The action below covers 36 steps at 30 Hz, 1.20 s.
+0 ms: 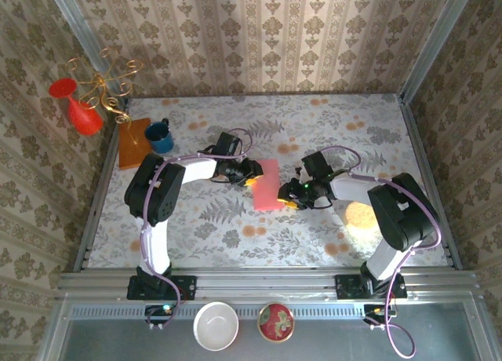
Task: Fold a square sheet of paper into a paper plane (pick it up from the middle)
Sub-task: Fold the triangle a second time at the center of the table.
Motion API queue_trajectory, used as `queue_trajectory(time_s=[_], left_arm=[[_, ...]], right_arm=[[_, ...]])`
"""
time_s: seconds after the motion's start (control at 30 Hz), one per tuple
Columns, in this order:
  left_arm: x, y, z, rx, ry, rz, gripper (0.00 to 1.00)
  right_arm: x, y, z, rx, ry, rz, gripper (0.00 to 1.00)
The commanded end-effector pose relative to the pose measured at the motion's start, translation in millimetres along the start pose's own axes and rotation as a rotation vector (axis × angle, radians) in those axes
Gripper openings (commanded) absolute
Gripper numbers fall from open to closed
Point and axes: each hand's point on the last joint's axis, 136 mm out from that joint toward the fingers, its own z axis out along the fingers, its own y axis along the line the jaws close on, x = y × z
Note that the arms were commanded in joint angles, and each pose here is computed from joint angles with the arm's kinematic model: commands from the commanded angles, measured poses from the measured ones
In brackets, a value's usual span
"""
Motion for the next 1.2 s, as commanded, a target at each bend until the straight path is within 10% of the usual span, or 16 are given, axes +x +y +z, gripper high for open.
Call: queue_trajectory(time_s=[0.0, 1.17], left_arm=[[9.6, 30.9, 5.7, -0.075, 0.030, -0.071, 0.39], [-25.6, -19.0, -15.6, 0.003, -0.008, 0.156, 0.38]], right_arm=[[8.9, -1.1, 7.1, -0.001, 0.050, -0.009, 0.40], [-2.3, -2.9, -2.1, -0.001, -0.048, 0.033, 0.05]])
